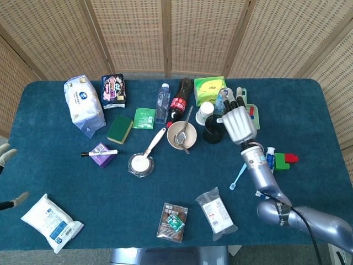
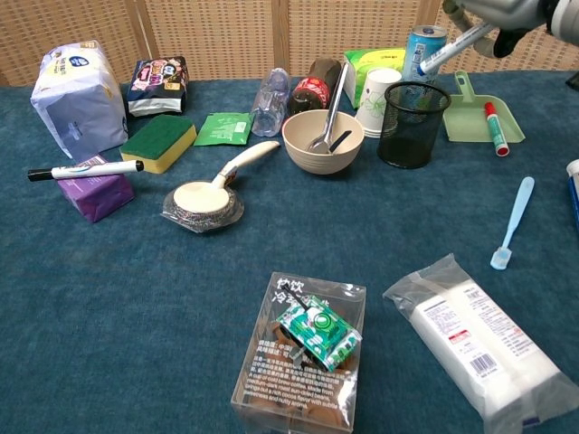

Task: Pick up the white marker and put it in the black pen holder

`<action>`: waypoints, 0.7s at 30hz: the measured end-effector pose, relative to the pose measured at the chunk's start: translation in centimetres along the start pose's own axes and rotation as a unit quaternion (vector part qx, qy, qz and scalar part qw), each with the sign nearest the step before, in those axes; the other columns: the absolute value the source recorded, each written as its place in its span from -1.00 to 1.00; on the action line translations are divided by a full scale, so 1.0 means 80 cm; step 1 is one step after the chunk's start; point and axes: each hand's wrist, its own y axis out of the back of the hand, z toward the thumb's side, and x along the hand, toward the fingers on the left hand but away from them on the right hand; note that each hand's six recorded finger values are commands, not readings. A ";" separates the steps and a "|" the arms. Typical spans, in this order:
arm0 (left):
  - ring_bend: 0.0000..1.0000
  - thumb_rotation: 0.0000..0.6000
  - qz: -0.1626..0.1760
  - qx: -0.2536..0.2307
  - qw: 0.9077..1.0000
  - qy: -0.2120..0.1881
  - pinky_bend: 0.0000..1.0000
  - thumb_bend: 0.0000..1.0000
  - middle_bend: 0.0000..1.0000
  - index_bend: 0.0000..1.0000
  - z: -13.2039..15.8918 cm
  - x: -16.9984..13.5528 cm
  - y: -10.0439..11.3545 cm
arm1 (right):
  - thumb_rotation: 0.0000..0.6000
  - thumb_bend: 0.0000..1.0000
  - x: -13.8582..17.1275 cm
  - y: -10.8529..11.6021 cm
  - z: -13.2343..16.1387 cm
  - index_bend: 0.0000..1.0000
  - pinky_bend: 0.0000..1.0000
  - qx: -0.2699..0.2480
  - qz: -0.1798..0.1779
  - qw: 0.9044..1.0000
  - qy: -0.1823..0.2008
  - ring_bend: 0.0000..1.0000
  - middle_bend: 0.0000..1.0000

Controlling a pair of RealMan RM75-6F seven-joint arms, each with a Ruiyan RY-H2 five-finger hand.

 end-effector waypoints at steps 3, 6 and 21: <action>-1.00 1.00 0.000 -0.002 1.000 0.000 -1.00 -0.88 -1.00 -0.78 -0.001 0.000 0.001 | 1.00 0.02 0.000 -0.006 0.007 0.14 -0.69 0.038 0.003 0.999 0.012 -1.00 -0.88; -1.00 1.00 0.001 -0.005 1.000 0.000 -1.00 -0.88 -1.00 -0.78 -0.001 0.001 0.002 | 1.00 0.02 0.001 -0.013 0.014 0.14 -0.68 0.079 0.005 0.997 0.025 -1.00 -0.88; -1.00 1.00 0.003 -0.007 1.000 0.001 -1.00 -0.88 -1.00 -0.78 -0.004 0.002 0.004 | 1.00 -0.07 0.001 -0.004 0.047 -0.76 -0.64 0.153 -0.008 0.987 0.037 -1.00 -1.00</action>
